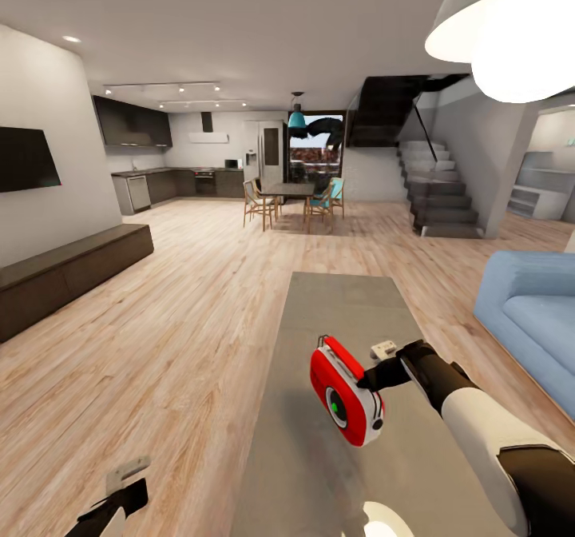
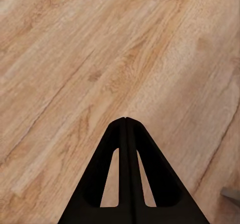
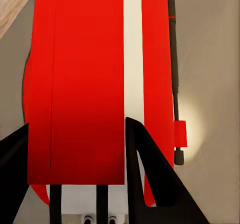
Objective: Turn on the radio receiver that's on the table in the living room.
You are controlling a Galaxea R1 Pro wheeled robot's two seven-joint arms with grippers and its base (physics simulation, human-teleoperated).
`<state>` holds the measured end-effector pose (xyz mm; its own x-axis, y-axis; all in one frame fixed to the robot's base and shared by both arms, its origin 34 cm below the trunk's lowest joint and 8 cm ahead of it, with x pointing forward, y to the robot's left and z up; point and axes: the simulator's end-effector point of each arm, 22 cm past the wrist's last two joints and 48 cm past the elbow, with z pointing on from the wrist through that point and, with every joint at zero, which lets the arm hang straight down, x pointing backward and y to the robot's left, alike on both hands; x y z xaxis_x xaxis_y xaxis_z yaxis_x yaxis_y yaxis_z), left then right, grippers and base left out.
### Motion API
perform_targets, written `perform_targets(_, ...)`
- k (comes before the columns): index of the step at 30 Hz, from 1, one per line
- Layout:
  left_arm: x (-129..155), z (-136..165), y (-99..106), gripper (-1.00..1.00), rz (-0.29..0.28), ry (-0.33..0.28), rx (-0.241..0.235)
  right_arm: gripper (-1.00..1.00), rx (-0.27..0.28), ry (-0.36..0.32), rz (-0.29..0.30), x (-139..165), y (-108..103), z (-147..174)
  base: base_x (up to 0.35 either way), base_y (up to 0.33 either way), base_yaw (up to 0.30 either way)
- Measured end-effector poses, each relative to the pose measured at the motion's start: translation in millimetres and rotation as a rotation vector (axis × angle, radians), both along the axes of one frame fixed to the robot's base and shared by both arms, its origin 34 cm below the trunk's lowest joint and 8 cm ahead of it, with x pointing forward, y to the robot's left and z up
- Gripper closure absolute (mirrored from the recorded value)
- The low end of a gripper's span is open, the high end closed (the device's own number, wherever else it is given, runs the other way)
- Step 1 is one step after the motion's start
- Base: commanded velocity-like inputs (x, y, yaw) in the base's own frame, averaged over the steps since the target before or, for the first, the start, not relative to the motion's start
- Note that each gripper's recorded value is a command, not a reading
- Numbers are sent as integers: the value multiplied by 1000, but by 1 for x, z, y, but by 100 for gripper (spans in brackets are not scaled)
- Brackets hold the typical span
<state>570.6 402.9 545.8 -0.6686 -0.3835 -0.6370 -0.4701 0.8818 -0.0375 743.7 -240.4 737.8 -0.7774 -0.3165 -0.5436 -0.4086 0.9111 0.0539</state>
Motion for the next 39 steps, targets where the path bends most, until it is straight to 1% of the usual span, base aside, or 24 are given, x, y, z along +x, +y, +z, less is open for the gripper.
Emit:
perform_targets(7,0,0,-2,100,1,-1,-3,100,-7,3,-5,0,-1,-1,0,0,0)
perform_targets(9,0,0,-2,100,1,-1,-3,100,-14,17,-14,-4,-3,-7,0,0,0)
perform_targets(11,0,0,-3,100,1,-2,-4,100,-33,26,-18,-6,-8,-13,0,0,0)
perform_targets(13,0,0,-3,100,0,-1,-4,100,-31,38,-31,-9,-9,-17,0,0,0)
perform_targets(15,0,-1,-3,100,0,-1,-4,100,-40,48,-32,-12,-11,-22,0,0,0)
perform_targets(22,0,0,-2,100,1,-2,-3,100,-33,89,-41,-23,-12,-35,0,0,0)
perform_targets(39,0,0,0,100,2,-2,0,100,-4,140,-36,-38,-9,-50,0,0,0)
